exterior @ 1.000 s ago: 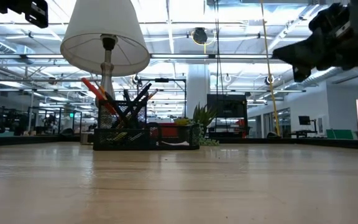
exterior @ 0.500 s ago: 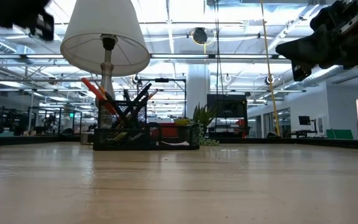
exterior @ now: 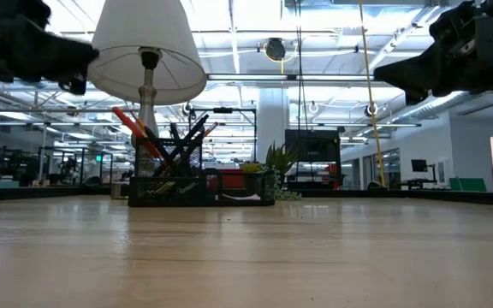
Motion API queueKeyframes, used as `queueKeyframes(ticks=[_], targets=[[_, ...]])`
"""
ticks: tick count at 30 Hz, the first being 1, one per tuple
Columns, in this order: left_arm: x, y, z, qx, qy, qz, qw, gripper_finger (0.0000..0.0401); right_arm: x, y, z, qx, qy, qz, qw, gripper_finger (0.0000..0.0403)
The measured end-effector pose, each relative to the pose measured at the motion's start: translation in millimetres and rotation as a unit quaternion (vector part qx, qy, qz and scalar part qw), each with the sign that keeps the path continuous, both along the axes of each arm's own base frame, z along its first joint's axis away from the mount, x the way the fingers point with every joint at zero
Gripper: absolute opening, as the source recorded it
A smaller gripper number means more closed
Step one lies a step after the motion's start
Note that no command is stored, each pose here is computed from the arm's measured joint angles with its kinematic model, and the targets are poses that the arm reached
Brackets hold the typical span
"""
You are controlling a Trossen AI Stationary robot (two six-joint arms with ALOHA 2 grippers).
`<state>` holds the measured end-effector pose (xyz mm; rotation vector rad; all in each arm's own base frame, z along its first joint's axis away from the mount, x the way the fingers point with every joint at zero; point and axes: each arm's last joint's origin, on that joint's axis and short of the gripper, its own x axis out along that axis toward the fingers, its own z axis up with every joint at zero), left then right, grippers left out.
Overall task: Pick and place office supplies into organizer
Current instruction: Return to Home Position
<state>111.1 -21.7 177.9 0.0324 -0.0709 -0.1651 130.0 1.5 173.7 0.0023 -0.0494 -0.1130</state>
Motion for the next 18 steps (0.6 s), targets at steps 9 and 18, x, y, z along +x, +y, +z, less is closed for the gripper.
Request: queueKeyframes(ticks=[9,18], targets=[[-15,14,14,-0.017,0.036,0.019,0.999,0.0067,-1,0,3,0.02,-0.015,0.002,1.0,0.0],[-22,16,25,0.002,0.024,0.03,0.999,0.0067,0,0,2,0.02,-0.014,0.003,1.0,0.0]])
